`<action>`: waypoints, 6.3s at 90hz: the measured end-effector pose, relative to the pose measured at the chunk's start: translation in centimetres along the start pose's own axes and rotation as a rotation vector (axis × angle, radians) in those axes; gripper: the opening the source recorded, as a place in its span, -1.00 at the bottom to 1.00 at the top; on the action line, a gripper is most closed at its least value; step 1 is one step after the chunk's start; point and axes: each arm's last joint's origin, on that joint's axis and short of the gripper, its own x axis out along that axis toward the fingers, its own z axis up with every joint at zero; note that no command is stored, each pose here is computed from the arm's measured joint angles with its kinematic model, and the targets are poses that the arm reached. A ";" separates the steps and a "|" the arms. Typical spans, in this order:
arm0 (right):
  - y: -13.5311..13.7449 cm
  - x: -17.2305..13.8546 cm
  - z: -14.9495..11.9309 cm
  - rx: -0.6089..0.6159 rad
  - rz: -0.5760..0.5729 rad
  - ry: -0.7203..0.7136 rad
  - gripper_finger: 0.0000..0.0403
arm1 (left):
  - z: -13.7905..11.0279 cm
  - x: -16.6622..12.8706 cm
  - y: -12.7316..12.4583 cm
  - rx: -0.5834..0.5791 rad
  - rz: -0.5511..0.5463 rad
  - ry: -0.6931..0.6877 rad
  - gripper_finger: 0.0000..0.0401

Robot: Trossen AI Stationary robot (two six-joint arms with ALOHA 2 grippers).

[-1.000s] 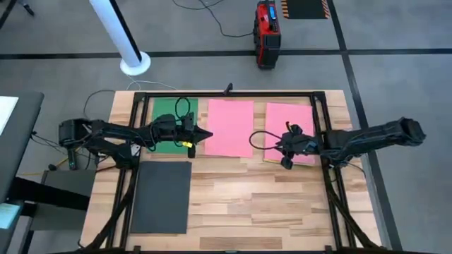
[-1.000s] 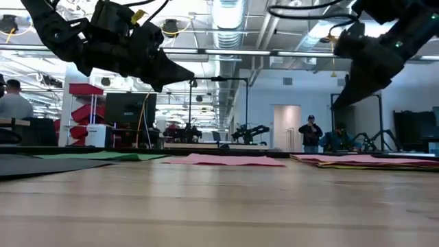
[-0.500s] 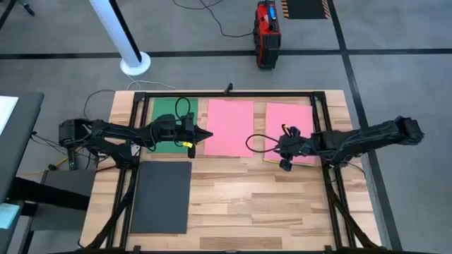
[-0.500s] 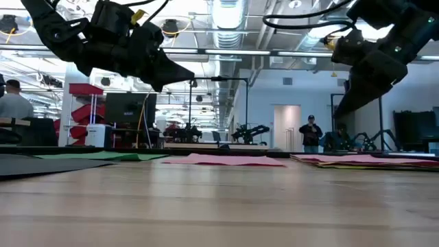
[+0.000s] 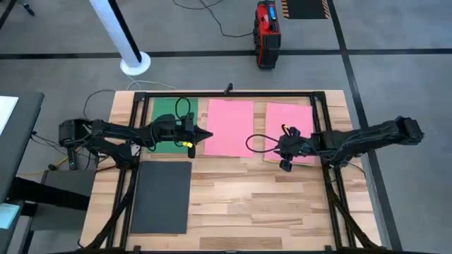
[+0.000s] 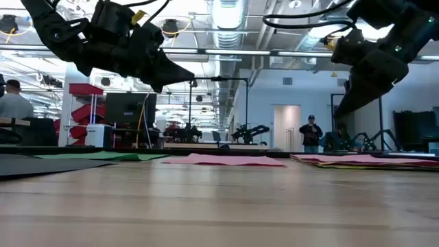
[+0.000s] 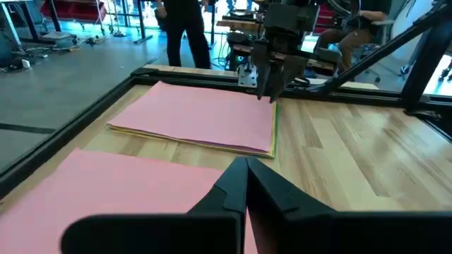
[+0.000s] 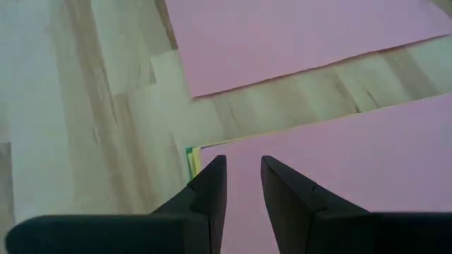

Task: Organize paper
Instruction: Stack the pink paper on top of the pink paper

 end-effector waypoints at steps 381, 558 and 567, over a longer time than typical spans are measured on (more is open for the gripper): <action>4.1 3.8 -0.5 -0.149 -0.033 0.318 -0.99 | -0.7 0.0 0.0 0.064 -0.004 0.076 -1.00; 7.1 6.4 1.1 -0.291 -0.126 0.391 -0.98 | -1.2 -0.1 0.0 0.083 -0.007 0.126 -1.00; 7.6 6.0 1.7 -0.295 -0.116 0.377 -0.99 | -1.2 -0.1 0.0 0.075 -0.007 0.125 -1.00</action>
